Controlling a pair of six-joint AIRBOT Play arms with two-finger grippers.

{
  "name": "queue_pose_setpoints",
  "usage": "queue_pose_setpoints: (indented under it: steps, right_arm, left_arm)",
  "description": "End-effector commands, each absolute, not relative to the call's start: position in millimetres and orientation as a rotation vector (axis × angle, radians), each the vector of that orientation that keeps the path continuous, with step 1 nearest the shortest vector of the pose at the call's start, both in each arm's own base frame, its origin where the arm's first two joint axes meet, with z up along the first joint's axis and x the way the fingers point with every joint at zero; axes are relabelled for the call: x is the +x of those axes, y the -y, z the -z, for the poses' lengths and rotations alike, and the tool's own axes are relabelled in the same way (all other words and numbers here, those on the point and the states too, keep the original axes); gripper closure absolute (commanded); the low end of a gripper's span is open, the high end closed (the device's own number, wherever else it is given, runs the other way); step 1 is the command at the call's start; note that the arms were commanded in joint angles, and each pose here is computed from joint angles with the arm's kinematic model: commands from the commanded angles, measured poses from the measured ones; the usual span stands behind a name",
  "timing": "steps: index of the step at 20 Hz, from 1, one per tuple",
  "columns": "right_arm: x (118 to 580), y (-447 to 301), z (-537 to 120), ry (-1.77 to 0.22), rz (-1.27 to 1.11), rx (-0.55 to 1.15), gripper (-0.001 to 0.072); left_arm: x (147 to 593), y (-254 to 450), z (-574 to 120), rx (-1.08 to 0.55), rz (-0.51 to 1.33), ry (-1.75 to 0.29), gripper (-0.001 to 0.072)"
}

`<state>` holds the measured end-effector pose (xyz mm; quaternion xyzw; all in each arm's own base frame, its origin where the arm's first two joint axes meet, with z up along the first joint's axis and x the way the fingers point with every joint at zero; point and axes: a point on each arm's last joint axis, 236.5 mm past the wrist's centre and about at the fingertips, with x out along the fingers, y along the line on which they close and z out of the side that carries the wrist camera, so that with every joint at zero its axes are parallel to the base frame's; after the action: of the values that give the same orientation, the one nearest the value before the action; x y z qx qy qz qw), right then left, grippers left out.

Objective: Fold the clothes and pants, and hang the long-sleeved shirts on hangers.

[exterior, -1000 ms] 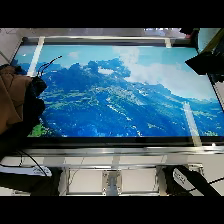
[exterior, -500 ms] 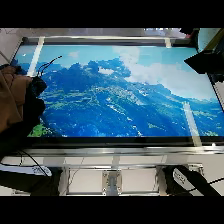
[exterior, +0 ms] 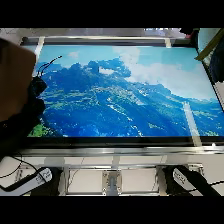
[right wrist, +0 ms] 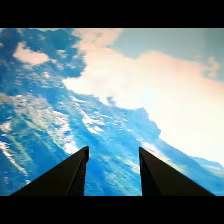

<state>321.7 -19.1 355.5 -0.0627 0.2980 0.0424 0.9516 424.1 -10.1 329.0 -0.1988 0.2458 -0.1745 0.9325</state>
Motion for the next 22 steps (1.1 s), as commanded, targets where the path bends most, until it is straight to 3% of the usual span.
queue_pose_setpoints:
  steps: [1,6,9,12,15,18,19,20,21,22]
  right_arm:
    - [291.4,73.5,-378.9,-0.614,0.152,-0.248,0.0344]
    - [290.5,87.3,-385.5,-0.599,0.212,-0.268,0.0344]
    - [297.3,88.9,-379.3,-0.619,0.208,-0.265,0.0344]
    - [303.7,90.2,-374.0,-0.635,0.205,-0.263,0.0344]
    - [314.3,92.5,-364.9,-0.662,0.199,-0.260,0.0345]
    - [329.0,94.8,-350.6,-0.702,0.191,-0.241,0.0345]
    - [333.9,95.7,-345.9,-0.715,0.189,-0.237,0.0345]
    - [339.5,95.9,-340.5,-0.729,0.182,-0.234,0.0344]
    - [345.3,95.5,-335.1,-0.742,0.172,-0.231,0.0344]
    - [352.3,92.5,-329.1,-0.753,0.151,-0.222,0.0344]
  left_arm:
    - [361.2,163.7,-348.5,-0.271,0.738,-0.547,0.0692]
    - [268.6,368.7,-252.5,-0.034,1.121,-0.786,0.0692]
    - [217.0,481.4,-194.8,-0.007,1.272,-0.805,0.0695]
    - [203.1,558.3,-170.8,-0.159,1.311,-0.777,0.0697]
    - [197.8,589.5,-161.5,-0.197,1.404,-0.802,0.0696]
    - [235.8,584.8,-163.7,-0.231,1.344,-0.767,0.0675]
    - [254.3,575.7,-165.8,-0.243,1.315,-0.760,0.0462]
    - [270.1,563.2,-166.5,-0.247,1.293,-0.771,0.0171]
    - [286.5,544.7,-166.6,-0.260,1.265,-0.811,0.0118]
    - [301.9,523.9,-167.7,-0.270,1.239,-0.850,0.0118]
